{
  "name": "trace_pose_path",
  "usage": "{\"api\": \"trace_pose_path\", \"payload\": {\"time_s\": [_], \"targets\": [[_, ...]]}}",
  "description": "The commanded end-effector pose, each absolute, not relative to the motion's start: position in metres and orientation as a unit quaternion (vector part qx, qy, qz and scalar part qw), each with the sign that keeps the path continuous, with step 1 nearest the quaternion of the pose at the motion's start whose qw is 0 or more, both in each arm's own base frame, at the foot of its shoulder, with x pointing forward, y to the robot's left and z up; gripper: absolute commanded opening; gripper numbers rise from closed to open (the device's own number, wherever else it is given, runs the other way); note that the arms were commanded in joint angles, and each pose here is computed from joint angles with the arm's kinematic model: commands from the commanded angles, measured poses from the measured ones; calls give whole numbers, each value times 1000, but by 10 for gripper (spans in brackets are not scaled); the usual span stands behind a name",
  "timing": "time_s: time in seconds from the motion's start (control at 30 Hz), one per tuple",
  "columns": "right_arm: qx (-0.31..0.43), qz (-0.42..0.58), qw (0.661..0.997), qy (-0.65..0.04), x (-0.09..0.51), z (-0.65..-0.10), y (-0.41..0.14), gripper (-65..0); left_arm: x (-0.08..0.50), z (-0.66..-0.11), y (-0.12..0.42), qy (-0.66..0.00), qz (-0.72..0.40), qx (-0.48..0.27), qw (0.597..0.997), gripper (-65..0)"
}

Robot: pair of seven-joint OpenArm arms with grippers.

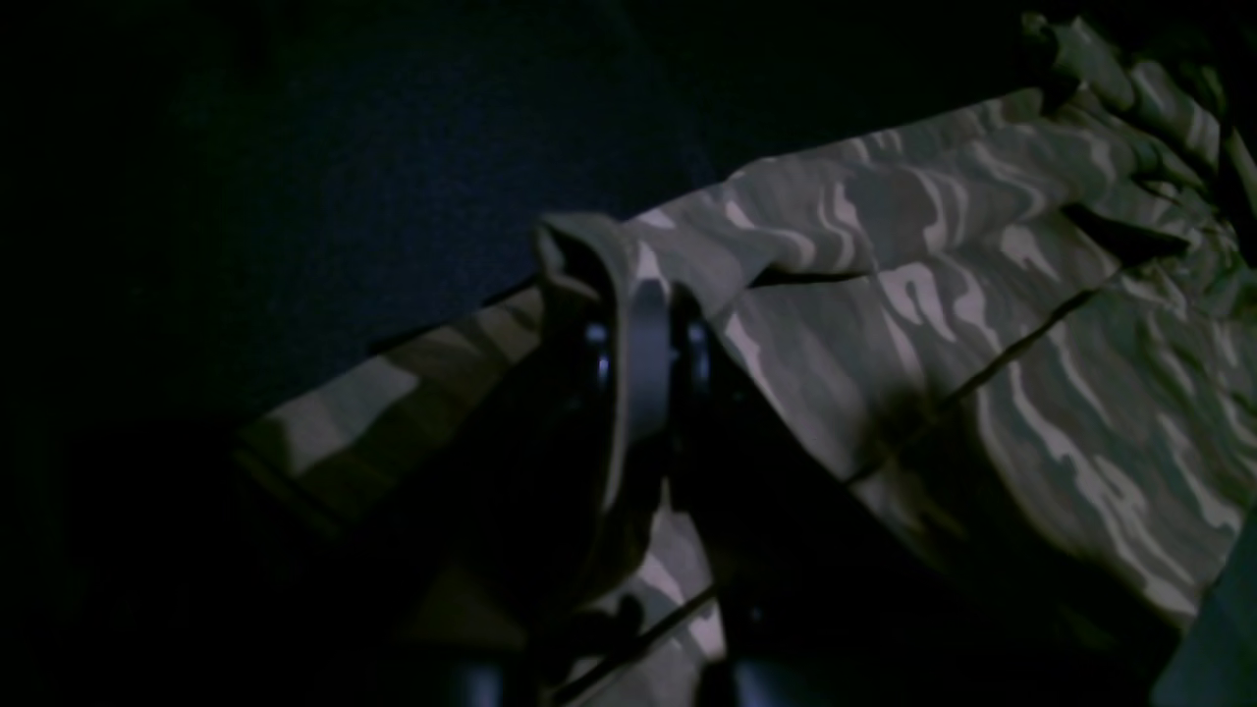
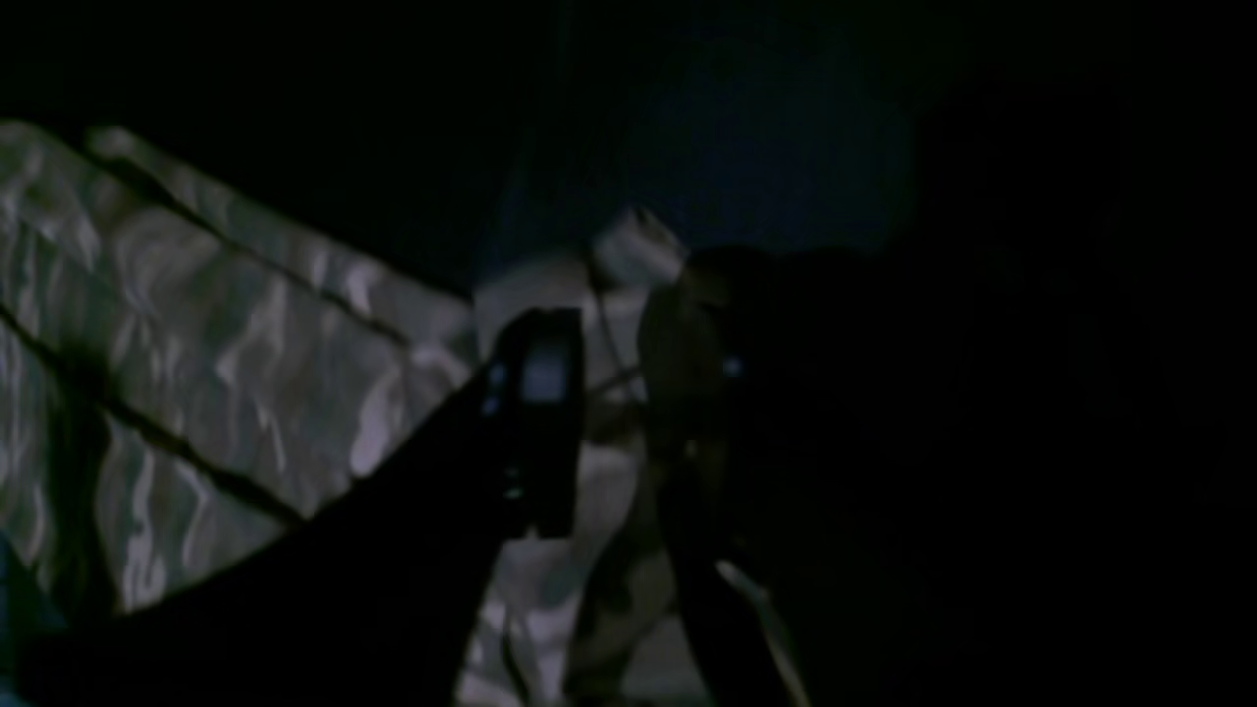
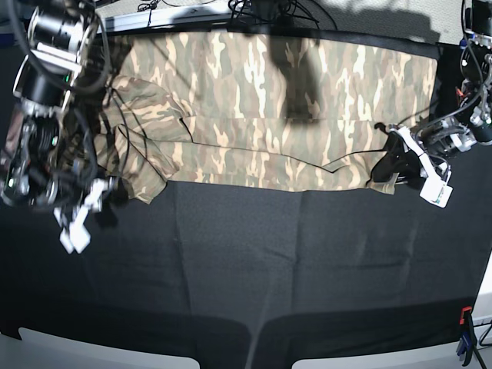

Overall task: Layout the t-shirt on the table in an organized manner, then fold the t-shirt properly
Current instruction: 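Smooth the folded shirt's side edge with the right gripper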

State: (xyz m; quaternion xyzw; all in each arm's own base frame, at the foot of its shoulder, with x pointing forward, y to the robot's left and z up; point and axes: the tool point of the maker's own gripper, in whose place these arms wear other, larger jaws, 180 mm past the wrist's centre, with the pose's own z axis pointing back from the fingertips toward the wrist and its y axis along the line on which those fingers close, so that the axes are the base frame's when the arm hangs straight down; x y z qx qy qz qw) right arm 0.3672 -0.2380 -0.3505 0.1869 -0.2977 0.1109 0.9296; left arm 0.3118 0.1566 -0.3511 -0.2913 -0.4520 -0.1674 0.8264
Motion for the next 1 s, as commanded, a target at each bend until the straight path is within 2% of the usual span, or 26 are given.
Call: {"api": "trace_pose_path", "payload": {"time_s": [0.0,0.07,0.2,0.33,0.57,0.97], "targets": [[191,119,915,-336,383,-326,-239,-409,321,-333,160,-478,-171,-293,810,-650],[215,117,903,-353,388,-316,-231,-364,321,-333,160,-478,-171,-293,810,-650],[251,116,888,-368,390,-306,-221,-362,321,-333,160,-478,-171,-293,810,-650],[252,116,887,-369,390,-306,-220,-362,321,-333,160,-478,-171,-293,810,-650],[190,122,918,-326,382,-326,-239,-362,327,-320,160,-509,-160,-299,791,-650],[178,99,933,-297,378,-343,-242,-363,325,-325,161,-500,-165,-294,798,-650]]}}
